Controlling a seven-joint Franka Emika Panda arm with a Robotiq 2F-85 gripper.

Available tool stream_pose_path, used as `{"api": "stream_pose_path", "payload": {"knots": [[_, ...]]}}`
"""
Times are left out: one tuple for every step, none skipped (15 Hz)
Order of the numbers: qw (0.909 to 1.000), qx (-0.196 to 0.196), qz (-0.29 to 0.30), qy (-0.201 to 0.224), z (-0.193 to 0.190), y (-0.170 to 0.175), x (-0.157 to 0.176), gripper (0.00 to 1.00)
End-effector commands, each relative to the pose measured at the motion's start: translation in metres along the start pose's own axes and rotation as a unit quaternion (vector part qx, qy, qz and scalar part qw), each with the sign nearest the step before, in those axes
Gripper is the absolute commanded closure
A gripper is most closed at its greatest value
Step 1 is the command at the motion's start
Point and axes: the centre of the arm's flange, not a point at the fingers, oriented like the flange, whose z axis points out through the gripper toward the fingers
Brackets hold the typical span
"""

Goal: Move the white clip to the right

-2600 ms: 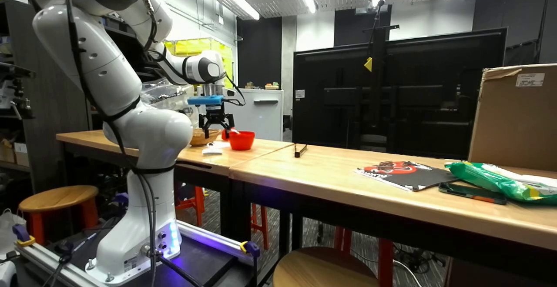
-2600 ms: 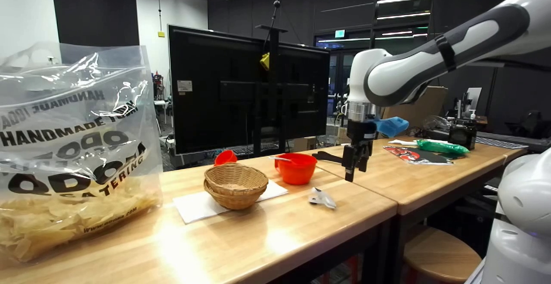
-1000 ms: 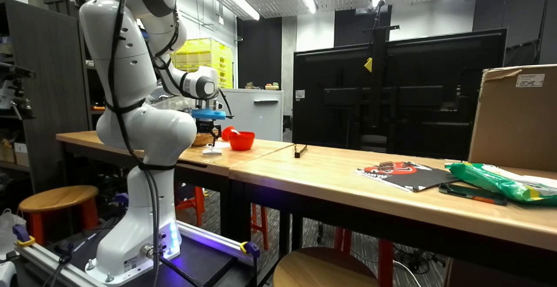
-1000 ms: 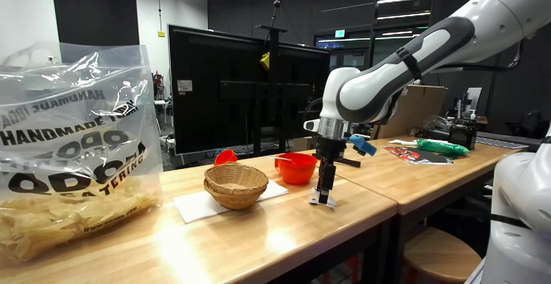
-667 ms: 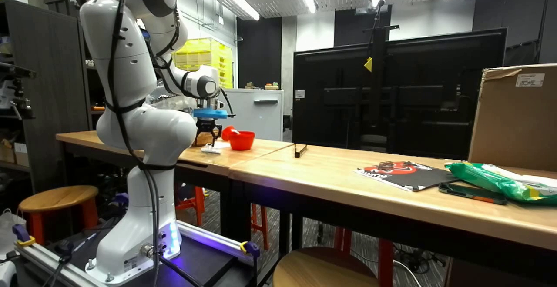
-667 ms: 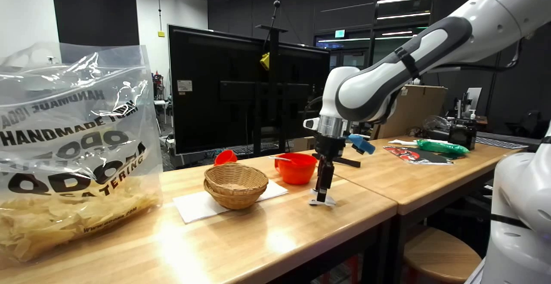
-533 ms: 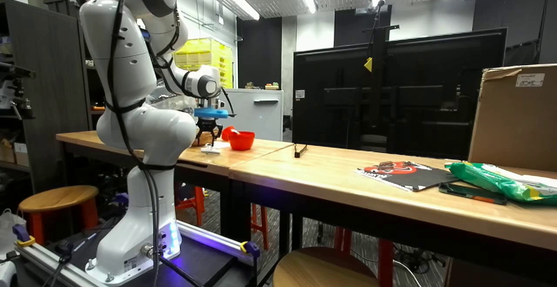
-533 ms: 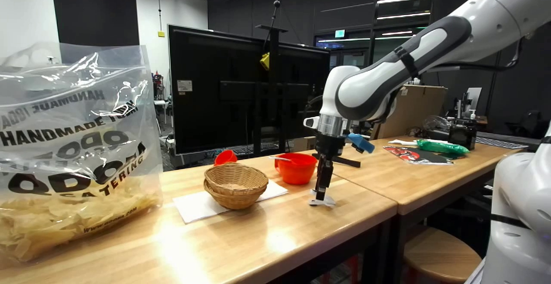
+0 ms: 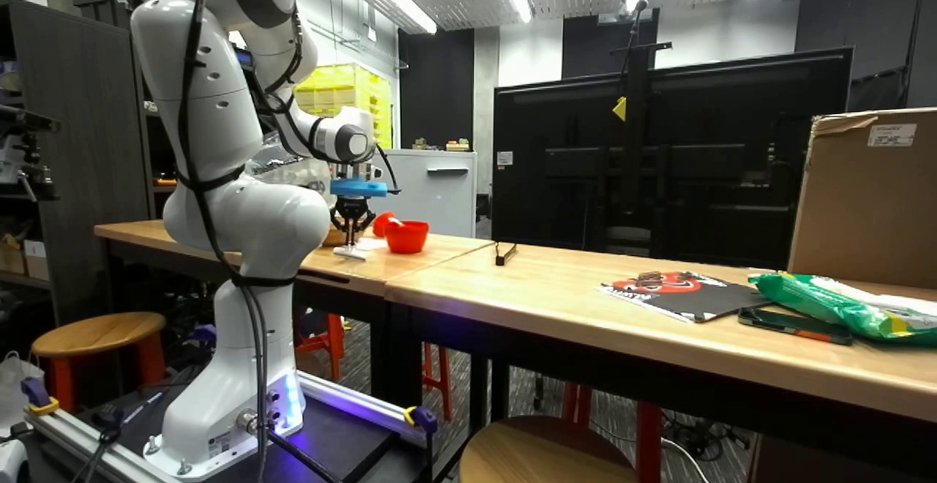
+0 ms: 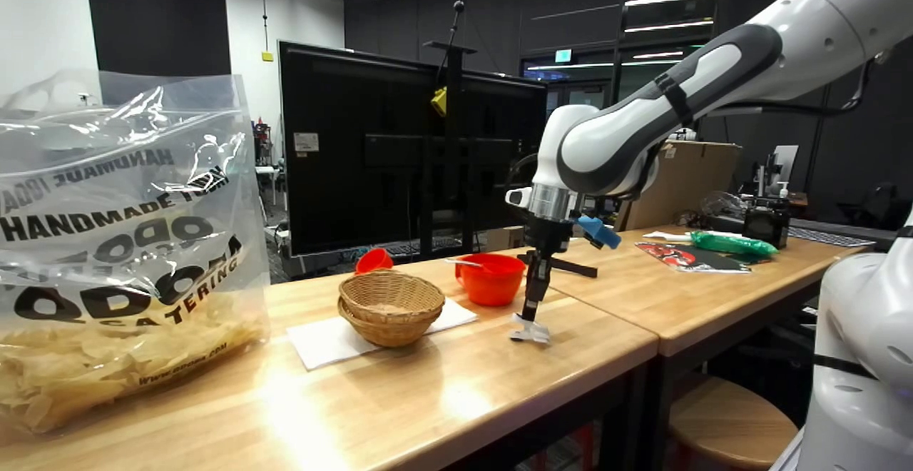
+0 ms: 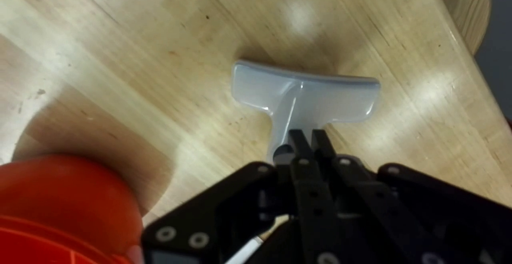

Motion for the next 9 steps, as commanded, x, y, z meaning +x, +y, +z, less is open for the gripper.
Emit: {"api": "stream_pose_path", "payload": {"knots": [[1.0, 0.002, -0.003, 0.0, 0.0021, 0.0024, -0.0069, 1.0], [1.0, 0.001, -0.003, -0.002, 0.0016, 0.0025, -0.0069, 1.0], [1.0, 0.001, -0.003, -0.002, 0.0013, 0.0027, -0.007, 1.0], [1.0, -0.001, -0.003, -0.003, 0.001, 0.0026, -0.0072, 1.0], [1.0, -0.001, -0.003, -0.004, 0.0006, 0.0023, -0.0071, 1.0], [1.0, -0.001, -0.002, -0.004, 0.0001, 0.0018, -0.007, 1.0], [1.0, -0.003, 0.0, -0.004, -0.0001, 0.0017, -0.0068, 1.0], [1.0, -0.005, 0.001, -0.004, -0.0012, 0.0012, -0.0066, 1.0], [0.9999, -0.01, 0.003, -0.004, -0.0036, -0.0001, -0.0062, 1.0]]}}
